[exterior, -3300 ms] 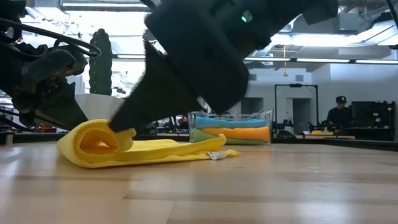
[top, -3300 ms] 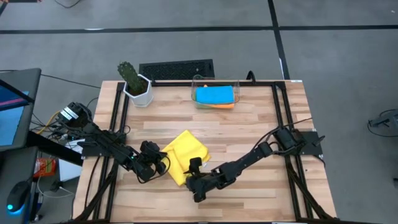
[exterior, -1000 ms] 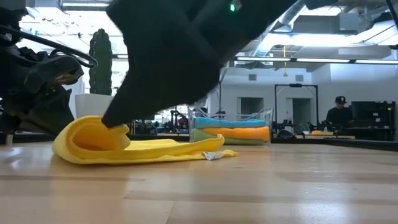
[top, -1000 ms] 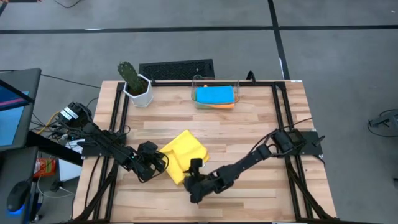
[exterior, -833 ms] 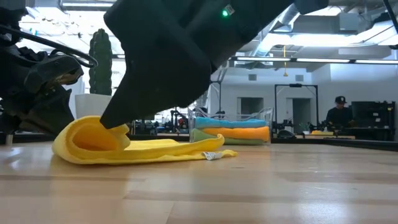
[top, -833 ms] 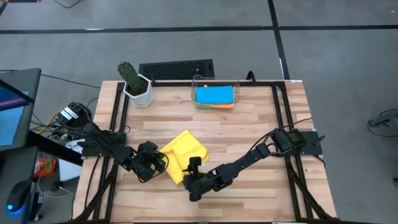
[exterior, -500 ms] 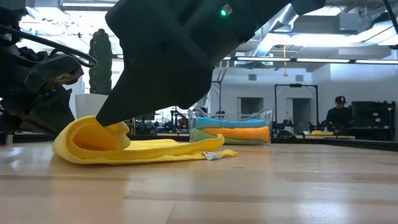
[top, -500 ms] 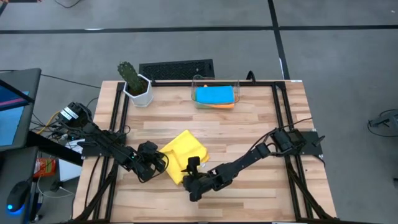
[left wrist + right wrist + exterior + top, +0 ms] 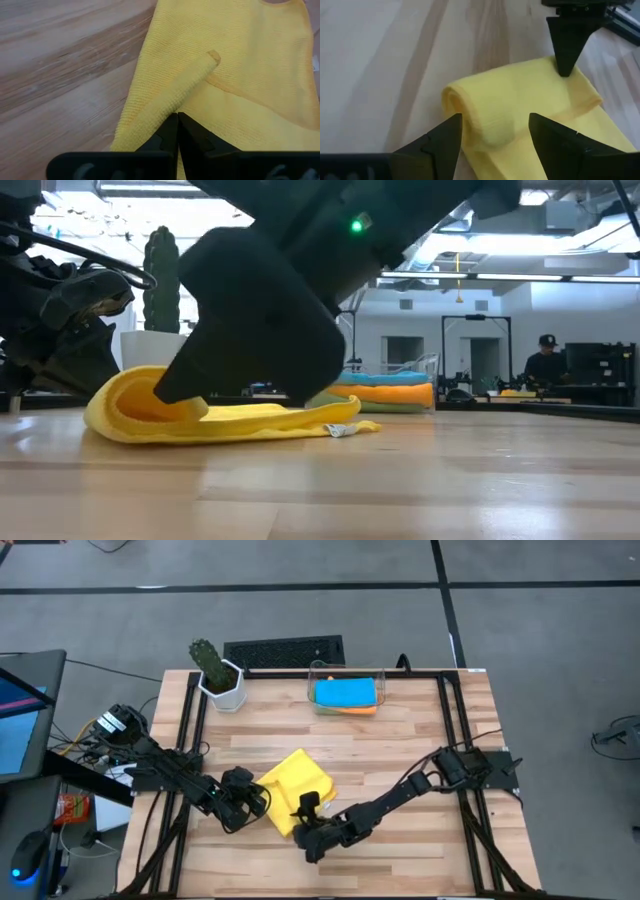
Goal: Fold microfiber towels
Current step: Fold the yellow towel
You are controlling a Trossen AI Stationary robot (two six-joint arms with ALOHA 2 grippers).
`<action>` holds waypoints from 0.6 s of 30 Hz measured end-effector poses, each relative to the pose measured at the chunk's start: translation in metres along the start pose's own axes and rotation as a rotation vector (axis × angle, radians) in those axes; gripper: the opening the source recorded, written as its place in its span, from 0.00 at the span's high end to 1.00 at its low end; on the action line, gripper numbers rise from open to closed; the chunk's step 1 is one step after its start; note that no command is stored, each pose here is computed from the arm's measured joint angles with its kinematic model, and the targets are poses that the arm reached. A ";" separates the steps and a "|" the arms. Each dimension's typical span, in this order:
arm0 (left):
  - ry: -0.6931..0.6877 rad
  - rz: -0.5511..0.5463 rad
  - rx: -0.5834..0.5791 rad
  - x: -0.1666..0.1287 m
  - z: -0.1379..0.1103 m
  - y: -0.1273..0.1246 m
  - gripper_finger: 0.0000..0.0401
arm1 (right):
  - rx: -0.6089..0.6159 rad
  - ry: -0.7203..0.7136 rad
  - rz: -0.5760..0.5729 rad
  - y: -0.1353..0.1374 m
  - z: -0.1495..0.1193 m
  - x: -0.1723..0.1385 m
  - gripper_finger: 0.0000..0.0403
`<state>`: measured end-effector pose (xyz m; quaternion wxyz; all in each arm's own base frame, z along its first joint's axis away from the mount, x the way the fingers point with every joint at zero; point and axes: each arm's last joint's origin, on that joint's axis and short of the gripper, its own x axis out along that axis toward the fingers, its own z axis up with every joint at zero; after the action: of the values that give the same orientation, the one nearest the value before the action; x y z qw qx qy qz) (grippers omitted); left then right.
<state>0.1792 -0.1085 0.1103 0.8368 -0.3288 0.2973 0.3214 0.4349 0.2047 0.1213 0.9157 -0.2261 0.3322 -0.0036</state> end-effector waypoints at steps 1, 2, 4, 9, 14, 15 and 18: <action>0.000 0.000 0.000 0.000 0.000 0.000 1.00 | -0.001 0.003 0.005 -0.001 0.000 0.000 0.37; 0.000 0.000 -0.001 0.000 0.000 0.000 1.00 | -0.001 0.006 0.006 -0.001 -0.001 0.001 0.37; 0.000 0.000 -0.002 0.000 0.000 0.000 1.00 | -0.002 0.013 0.007 -0.002 -0.002 0.003 0.37; 0.000 0.000 -0.003 0.000 0.000 0.000 1.00 | 0.001 0.014 0.006 -0.004 -0.003 0.004 0.37; 0.000 -0.001 -0.005 0.000 0.000 0.000 1.00 | 0.010 0.021 -0.006 -0.011 -0.003 0.007 0.40; 0.000 -0.001 -0.006 0.000 0.000 0.000 1.00 | 0.011 0.022 -0.007 -0.011 -0.004 0.008 0.42; 0.001 -0.001 -0.006 0.000 0.000 0.000 1.00 | 0.015 0.025 -0.013 -0.014 -0.004 0.009 0.49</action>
<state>0.1792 -0.1085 0.1103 0.8359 -0.3314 0.2966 0.3218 0.4415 0.1891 0.1190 0.9132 -0.2214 0.3419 -0.0147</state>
